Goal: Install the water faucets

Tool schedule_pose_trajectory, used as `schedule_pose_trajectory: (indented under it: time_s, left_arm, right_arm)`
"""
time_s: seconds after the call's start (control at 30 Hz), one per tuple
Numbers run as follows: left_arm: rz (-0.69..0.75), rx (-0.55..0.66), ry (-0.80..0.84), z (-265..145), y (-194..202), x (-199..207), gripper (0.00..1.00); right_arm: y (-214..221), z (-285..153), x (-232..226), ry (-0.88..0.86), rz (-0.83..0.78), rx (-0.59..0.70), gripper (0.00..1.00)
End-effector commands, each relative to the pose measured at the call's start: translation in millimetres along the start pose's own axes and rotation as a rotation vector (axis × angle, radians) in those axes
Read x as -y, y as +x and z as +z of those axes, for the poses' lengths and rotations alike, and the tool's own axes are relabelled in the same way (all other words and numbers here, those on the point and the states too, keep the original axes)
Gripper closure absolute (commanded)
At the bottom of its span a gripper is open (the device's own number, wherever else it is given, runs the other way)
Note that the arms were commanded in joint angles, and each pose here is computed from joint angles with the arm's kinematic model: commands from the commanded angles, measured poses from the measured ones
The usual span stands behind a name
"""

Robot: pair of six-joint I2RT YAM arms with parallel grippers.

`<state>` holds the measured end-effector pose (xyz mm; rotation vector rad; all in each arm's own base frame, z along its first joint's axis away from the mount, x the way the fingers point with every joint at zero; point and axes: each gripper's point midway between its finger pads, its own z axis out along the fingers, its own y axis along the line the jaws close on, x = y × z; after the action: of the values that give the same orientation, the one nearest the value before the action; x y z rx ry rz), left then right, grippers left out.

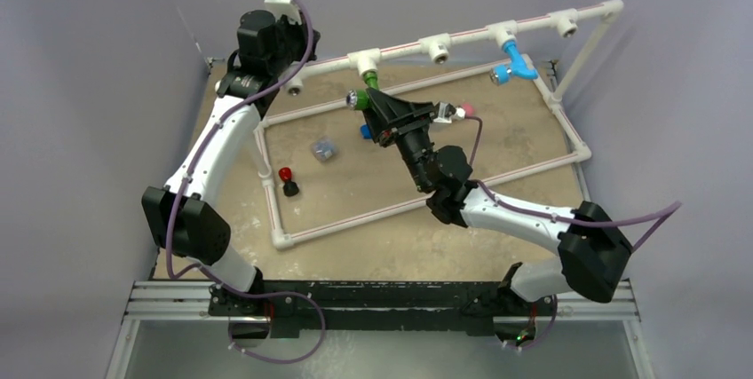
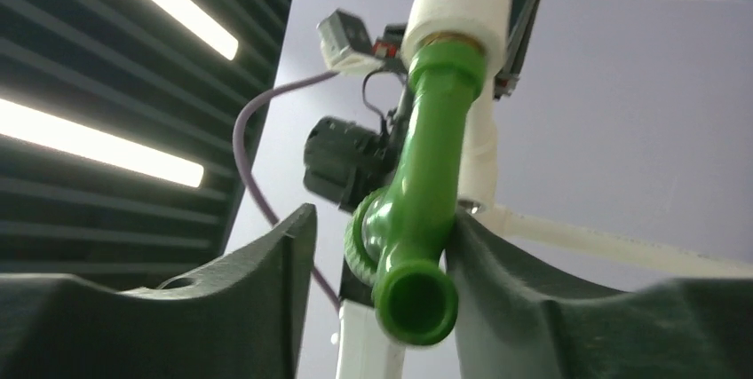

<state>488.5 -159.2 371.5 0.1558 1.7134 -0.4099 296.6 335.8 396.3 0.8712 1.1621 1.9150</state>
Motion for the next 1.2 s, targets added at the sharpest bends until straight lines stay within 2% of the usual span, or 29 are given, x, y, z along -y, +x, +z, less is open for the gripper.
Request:
schedule_pose_trajectory:
  time_s: [0.0,0.17,0.47,0.63,0.83,0.97,1.17]
  left_arm:
    - [-0.024,-0.342,-0.034,-0.7,112.2,-11.8,1.00]
    - [-0.022,-0.342,-0.037,0.0,111.8,-12.3,1.00]
    - [-0.017,-0.340,-0.037,0.7,110.5,-12.7,1.00]
    - [-0.012,-0.338,-0.042,0.7,110.4,-14.0,1.00]
    - [-0.007,-0.341,-0.043,0.6,111.9,-14.5,1.00]
    - [-0.005,-0.341,-0.045,1.0,113.4,-15.5,1.00]
    - [-0.011,-0.350,-0.040,3.0,116.9,-15.0,1.00]
  right_arm:
    - [25.1,-19.1,-40.0,-0.091,-0.036,-0.135,0.39]
    - [28.0,-27.3,-31.5,-0.066,-0.161,-0.186,0.28]
    - [10.3,-60.0,6.9,0.053,-0.458,-0.291,0.24]
    - [-6.2,-71.0,5.2,0.070,-0.825,-0.317,0.23]
    - [-39.7,-74.2,-14.3,0.076,-1.344,-0.297,0.22]
    - [-55.1,-72.7,-41.5,-0.007,-1.692,-0.273,0.24]
    - [-54.0,-68.1,-70.0,-0.188,-2.073,-0.276,0.24]
